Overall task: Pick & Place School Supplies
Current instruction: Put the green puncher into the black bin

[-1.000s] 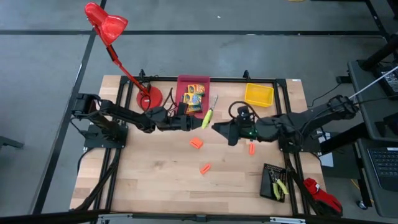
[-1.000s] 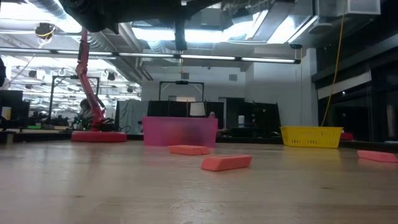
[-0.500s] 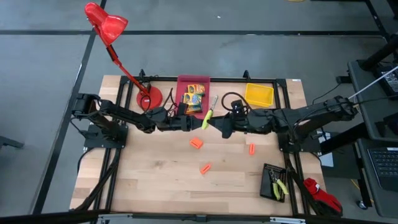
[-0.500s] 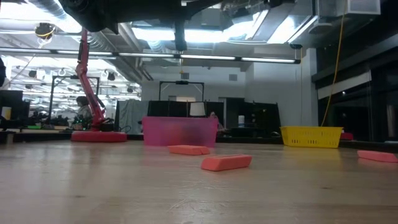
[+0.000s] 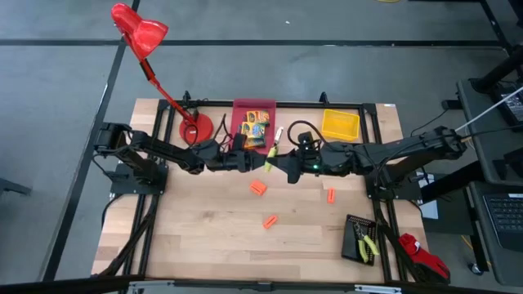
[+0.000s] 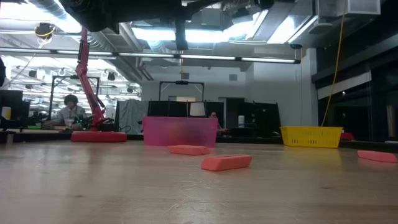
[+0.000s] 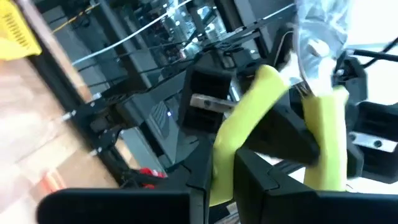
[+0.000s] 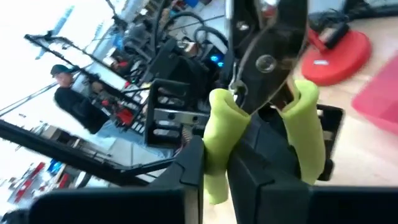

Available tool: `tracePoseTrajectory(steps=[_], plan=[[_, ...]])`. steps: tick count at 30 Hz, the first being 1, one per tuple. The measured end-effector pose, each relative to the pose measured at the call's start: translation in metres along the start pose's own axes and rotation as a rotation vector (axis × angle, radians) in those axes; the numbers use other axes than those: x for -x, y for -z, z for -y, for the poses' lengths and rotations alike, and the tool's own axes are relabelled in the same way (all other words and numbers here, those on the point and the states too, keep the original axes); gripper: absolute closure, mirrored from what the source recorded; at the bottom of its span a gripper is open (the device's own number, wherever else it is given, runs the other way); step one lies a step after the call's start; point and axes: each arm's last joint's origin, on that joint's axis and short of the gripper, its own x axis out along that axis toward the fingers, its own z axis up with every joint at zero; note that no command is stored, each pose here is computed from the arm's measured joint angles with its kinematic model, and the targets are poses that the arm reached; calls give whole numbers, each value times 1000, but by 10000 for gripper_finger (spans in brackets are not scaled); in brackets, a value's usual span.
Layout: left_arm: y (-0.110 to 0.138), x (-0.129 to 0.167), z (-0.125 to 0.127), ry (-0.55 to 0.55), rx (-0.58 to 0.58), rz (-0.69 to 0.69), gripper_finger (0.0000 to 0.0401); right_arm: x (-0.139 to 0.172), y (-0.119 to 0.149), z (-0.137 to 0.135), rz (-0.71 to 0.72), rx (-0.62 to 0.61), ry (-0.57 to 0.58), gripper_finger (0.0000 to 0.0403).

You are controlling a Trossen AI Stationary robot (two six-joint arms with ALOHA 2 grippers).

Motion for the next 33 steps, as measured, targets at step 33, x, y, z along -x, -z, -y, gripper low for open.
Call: tracePoseTrajectory(steps=[33], plan=[[7, 48, -23, -495, -319, -609, 287, 81, 80, -1, -568, -28, 281, 361]])
